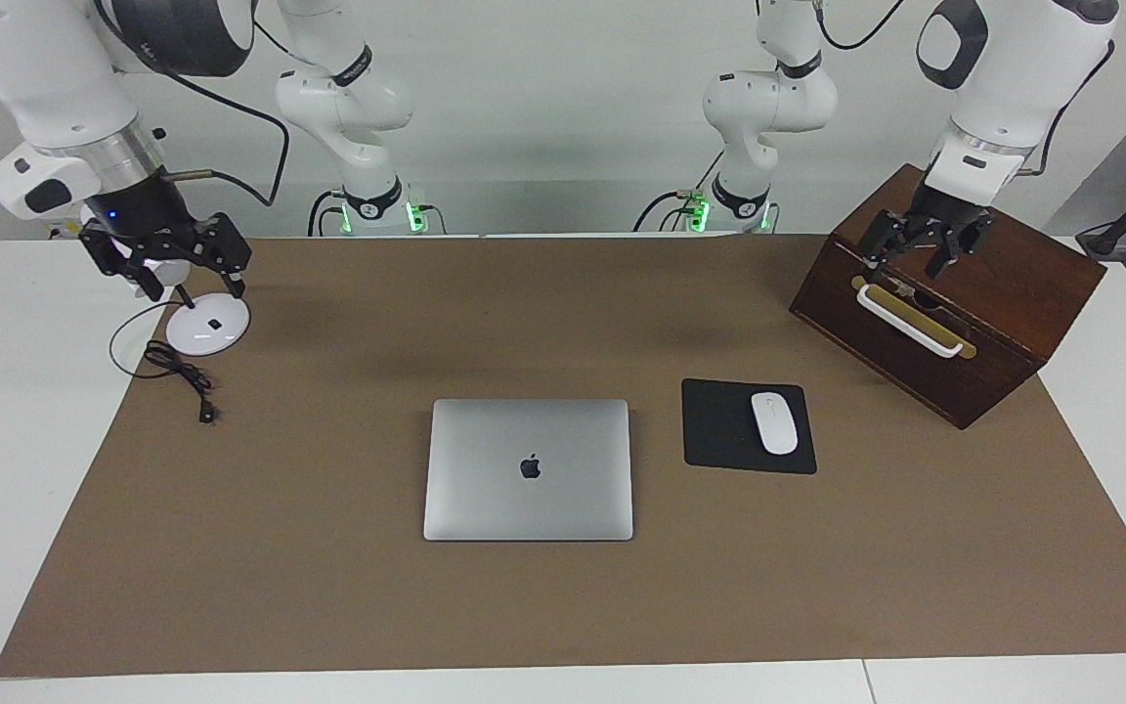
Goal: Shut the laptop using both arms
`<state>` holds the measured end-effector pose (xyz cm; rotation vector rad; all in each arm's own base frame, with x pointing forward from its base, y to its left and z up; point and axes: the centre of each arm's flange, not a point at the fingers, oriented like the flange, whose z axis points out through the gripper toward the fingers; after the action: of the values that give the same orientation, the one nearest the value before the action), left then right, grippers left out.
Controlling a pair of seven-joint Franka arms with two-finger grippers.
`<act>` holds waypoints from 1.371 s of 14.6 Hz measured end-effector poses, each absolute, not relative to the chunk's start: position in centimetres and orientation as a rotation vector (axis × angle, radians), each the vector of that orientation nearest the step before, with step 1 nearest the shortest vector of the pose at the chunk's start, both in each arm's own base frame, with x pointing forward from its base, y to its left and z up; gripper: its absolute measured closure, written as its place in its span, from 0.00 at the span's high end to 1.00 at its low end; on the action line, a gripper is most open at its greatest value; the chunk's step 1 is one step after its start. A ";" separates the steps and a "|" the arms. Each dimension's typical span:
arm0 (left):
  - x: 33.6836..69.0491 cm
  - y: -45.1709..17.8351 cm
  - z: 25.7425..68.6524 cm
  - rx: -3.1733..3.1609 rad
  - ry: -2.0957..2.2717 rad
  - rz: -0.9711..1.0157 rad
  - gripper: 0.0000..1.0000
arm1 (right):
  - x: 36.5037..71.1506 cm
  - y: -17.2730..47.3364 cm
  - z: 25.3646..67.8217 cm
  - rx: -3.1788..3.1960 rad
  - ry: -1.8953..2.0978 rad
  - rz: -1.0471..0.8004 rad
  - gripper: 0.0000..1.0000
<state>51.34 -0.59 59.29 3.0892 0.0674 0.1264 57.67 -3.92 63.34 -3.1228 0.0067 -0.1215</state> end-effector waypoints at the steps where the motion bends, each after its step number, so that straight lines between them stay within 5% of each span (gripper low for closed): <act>1: 51.2 -0.3 59.8 3.101 0.063 0.116 1.00 | 57.6 -3.9 63.4 -3.124 0.007 -0.122 1.00; 9: 51.3 0.5 63.3 3.137 0.033 -0.004 1.00 | 57.5 -3.6 63.7 -3.124 -0.004 -0.127 1.00; 20: 53.3 0.3 62.0 3.145 0.027 -0.090 1.00 | 57.4 -2.9 63.8 -3.124 -0.017 -0.130 1.00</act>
<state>53.32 0.27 61.98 3.1450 0.0272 -0.0897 57.41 -2.94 63.84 -3.1245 -0.0167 -0.1296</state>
